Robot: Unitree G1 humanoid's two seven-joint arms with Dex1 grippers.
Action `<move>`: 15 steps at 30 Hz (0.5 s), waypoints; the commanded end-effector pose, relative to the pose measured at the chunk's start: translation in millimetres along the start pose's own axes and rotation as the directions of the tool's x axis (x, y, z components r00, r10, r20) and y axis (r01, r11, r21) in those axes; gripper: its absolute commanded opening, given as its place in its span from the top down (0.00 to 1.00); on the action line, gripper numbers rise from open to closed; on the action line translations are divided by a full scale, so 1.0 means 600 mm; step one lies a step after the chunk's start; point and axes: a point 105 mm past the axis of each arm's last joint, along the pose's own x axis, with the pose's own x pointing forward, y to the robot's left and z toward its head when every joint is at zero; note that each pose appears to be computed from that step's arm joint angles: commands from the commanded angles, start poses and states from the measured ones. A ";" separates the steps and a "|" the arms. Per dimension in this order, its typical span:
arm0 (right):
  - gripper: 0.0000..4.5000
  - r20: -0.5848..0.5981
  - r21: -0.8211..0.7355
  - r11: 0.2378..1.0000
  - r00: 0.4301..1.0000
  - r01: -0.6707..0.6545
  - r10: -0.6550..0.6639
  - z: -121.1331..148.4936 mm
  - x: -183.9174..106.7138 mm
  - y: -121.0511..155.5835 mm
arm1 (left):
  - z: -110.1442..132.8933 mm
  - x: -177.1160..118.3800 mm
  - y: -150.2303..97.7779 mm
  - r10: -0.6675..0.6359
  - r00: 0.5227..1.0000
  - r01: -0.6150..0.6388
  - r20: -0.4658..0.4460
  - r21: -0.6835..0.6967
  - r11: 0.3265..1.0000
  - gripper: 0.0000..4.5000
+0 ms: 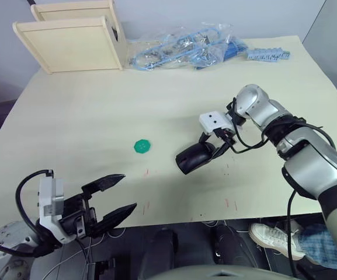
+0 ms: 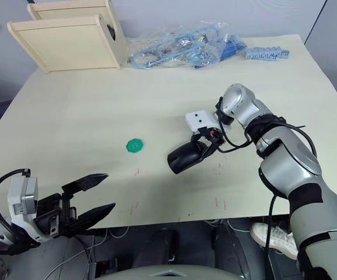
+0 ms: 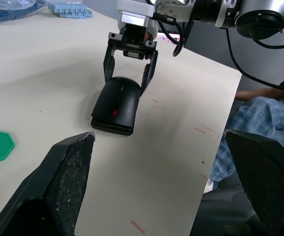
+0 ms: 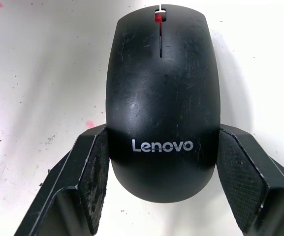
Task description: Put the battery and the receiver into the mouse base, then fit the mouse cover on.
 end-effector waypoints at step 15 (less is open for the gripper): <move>0.30 -0.003 -0.074 0.997 1.000 -0.024 0.023 0.020 0.008 -0.002 | 0.008 0.005 -0.007 -0.014 1.000 0.014 0.009 0.036 0.999 0.00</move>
